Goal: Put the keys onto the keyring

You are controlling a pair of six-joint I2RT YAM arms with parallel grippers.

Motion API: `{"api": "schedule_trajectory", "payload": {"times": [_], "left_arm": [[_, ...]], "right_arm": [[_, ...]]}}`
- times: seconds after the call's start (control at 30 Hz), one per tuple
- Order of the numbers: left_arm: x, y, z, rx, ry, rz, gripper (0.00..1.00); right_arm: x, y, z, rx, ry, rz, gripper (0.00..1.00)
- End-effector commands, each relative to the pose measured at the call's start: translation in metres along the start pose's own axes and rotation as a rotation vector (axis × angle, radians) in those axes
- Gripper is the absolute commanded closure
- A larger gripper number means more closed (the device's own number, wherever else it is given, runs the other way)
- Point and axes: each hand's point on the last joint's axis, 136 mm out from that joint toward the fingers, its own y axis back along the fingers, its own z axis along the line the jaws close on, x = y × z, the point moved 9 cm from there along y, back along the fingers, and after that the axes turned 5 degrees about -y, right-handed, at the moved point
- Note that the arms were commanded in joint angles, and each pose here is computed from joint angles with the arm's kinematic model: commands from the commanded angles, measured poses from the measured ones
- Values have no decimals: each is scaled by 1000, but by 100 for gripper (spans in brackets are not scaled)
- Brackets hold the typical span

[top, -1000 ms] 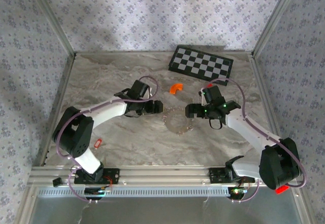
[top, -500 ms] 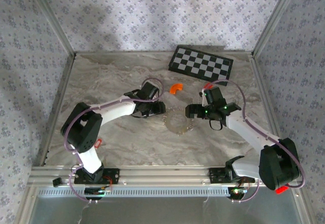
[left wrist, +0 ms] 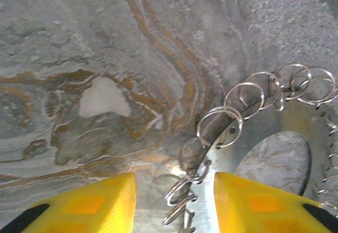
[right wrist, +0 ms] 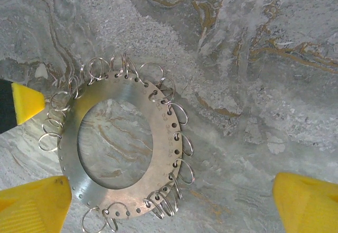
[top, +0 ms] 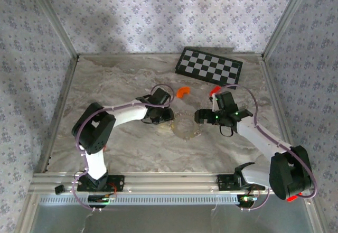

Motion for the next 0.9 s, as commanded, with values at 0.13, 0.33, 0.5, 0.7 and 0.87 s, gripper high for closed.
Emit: {"api": "schedule_trajectory", "payload": {"times": [0.13,0.33,0.5,0.7,0.87], "left_arm": [[1,-11,-15,31,7,11,62],[0,-16,-15,25,10,13,67],[-1,-14,-16,24,9,3,64],[-2,31,13,-103,-7,-68,35],[16,69,63,-246,51,-73,32]], "right_arm": [[2,2,-7,-20,4,-3,1],[3,2,-12,-19,-8,-4,0],[3,4,-13,-24,-13,-12,1],[2,2,-12,-49,-20,-24,1],[1,-1,-8,-76,-21,-24,1]]}}
